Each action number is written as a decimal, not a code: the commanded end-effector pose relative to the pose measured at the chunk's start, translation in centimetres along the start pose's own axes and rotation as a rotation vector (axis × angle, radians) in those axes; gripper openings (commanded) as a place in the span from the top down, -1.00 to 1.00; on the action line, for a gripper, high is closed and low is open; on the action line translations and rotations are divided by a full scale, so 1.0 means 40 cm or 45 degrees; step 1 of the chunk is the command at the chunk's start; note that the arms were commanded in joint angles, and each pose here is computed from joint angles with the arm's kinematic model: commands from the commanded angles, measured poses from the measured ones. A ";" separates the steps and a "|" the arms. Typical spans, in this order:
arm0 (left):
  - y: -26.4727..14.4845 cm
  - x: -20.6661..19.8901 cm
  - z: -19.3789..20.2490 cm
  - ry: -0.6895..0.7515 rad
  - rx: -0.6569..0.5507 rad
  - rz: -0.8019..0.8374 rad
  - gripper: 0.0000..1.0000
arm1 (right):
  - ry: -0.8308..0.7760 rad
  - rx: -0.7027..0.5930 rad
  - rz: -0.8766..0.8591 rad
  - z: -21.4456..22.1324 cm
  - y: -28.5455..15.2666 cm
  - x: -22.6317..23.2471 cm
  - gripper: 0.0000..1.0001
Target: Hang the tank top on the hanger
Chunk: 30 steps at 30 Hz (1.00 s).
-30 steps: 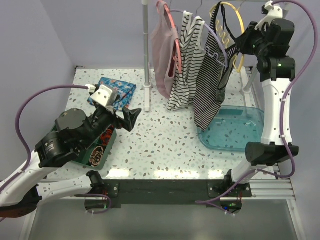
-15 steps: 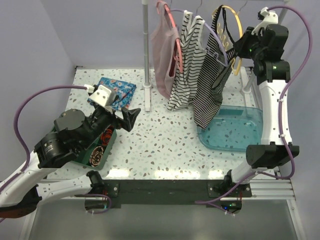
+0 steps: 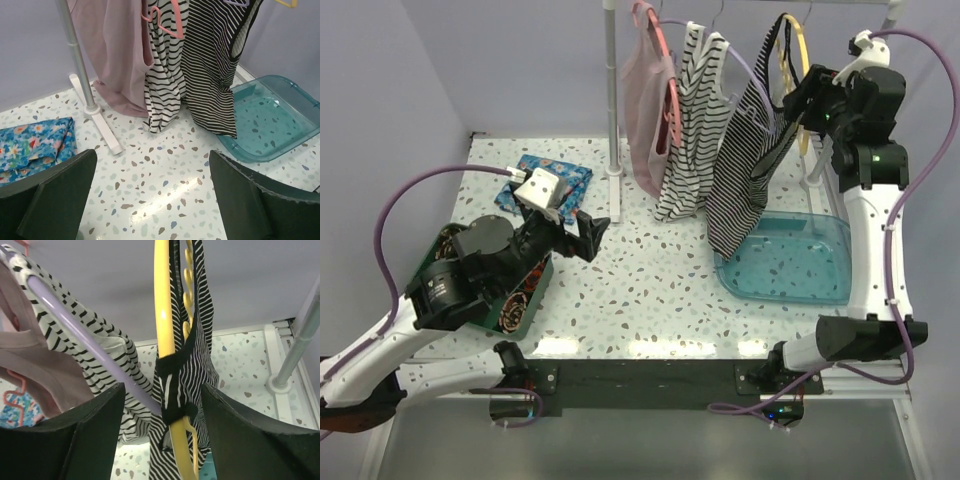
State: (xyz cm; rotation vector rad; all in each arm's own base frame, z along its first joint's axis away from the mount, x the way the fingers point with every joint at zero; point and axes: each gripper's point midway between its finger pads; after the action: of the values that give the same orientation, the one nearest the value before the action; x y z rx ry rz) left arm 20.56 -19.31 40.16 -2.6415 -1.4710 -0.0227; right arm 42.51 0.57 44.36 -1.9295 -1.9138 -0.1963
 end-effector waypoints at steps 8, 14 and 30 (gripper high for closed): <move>0.048 -0.011 0.025 -0.165 0.025 -0.087 -1.00 | 0.075 -0.087 -0.057 0.019 -0.228 0.025 -0.73; 0.069 -0.036 0.084 -0.208 0.087 -0.073 -1.00 | 0.162 0.096 -0.198 0.211 -0.304 0.031 -0.82; 0.127 -0.111 0.422 -0.405 0.300 -0.083 -1.00 | 0.213 0.581 -0.418 0.754 -0.334 0.107 -0.97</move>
State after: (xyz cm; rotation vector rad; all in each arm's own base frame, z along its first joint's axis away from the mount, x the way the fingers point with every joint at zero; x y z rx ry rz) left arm 21.39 -22.76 22.70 -2.4061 -1.4678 0.4264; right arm 23.33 12.65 21.70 -1.2916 -1.8887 0.0275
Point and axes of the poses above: each gripper's point midway between its finger pads, its own y axis out along the fingers, its own x axis along the line the jaws close on, z = x × y, and after that the axes turned 8 degrees about y, right-handed
